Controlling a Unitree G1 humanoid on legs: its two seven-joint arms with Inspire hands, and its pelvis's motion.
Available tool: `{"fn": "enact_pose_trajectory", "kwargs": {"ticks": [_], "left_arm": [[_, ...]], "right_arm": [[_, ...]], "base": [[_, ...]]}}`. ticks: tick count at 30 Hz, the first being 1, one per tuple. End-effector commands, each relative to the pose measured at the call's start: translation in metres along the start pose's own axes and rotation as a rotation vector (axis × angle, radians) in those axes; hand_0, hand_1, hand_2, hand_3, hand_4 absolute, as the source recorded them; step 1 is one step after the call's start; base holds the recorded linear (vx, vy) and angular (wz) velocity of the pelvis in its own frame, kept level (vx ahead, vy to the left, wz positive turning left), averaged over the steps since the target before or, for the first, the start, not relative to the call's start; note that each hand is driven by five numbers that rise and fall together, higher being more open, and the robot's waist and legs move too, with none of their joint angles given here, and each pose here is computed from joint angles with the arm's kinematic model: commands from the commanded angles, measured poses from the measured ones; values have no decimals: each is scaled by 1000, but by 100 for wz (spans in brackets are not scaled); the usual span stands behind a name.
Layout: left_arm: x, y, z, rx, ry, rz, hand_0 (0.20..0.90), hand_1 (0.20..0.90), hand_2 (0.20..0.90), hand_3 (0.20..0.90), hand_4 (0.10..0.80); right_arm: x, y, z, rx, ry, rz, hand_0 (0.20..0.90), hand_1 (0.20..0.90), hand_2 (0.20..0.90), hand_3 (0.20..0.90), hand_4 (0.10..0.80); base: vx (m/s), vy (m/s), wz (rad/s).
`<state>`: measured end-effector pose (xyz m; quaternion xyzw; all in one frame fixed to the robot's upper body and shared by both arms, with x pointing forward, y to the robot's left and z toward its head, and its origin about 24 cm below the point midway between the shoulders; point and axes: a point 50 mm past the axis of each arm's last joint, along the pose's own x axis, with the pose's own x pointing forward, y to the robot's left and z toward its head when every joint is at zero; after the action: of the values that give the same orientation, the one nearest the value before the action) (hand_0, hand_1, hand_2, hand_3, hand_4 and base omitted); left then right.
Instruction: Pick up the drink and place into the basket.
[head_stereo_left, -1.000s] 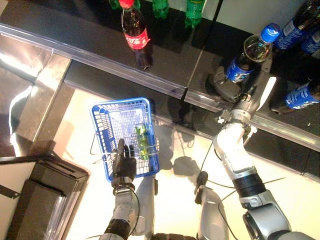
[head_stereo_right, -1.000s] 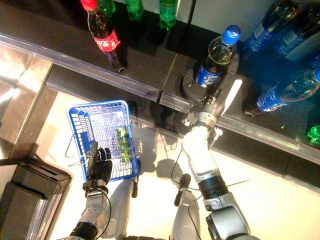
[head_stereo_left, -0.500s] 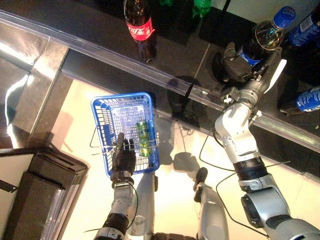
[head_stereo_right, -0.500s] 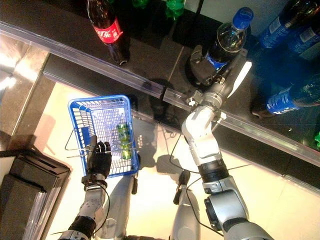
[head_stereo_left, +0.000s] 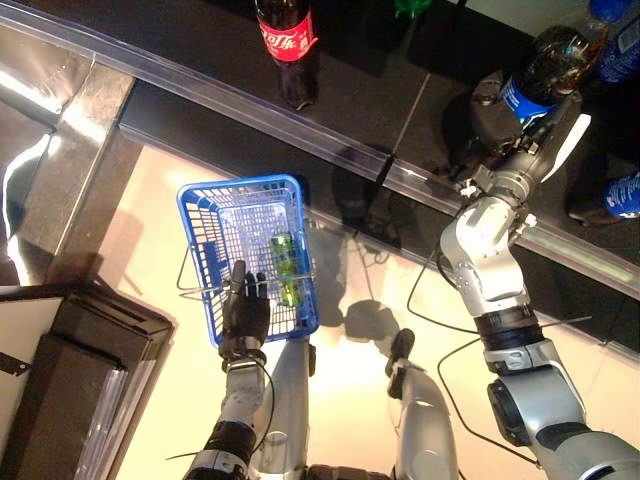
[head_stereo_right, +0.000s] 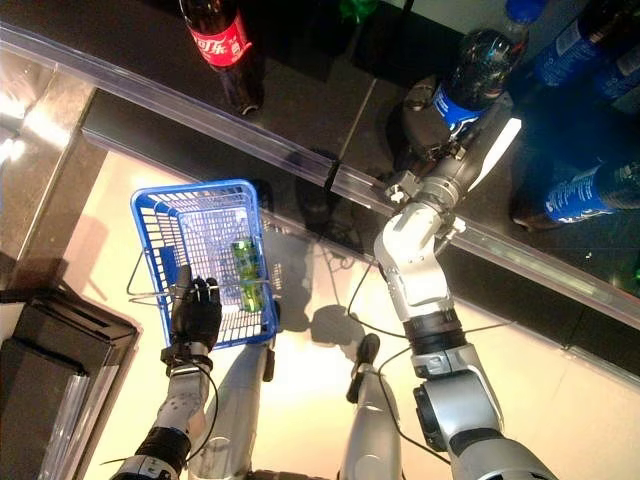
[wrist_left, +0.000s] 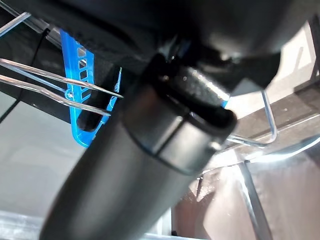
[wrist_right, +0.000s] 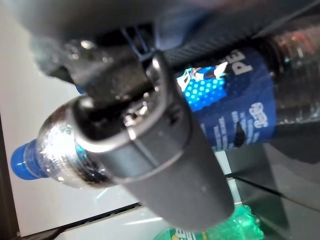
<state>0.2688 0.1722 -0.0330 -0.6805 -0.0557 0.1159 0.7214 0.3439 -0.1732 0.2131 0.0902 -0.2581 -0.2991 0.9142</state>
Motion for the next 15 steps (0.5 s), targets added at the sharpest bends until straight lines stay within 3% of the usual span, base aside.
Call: {"fn": "enact_pose_trajectory", "kwargs": {"ticks": [1, 6, 15], "left_arm": [[-20, 5, 36, 47, -131, -72, 300, 300, 300, 200, 100], [-23, 7, 42, 50, -159, -51, 300, 300, 300, 200, 100], [-58, 30, 93, 244, -261, 83, 300, 300, 300, 200, 100]], "right_arm": [[8, -3, 72, 182, -318, 20, 300, 300, 300, 200, 100], [2, -4, 73, 162, -338, 54, 300, 300, 300, 200, 100], [-33, -9, 65, 81, -278, 341, 300, 300, 300, 200, 100]], "base": [[32, -2, 2], [39, 3, 2], [278, 37, 18]]}}
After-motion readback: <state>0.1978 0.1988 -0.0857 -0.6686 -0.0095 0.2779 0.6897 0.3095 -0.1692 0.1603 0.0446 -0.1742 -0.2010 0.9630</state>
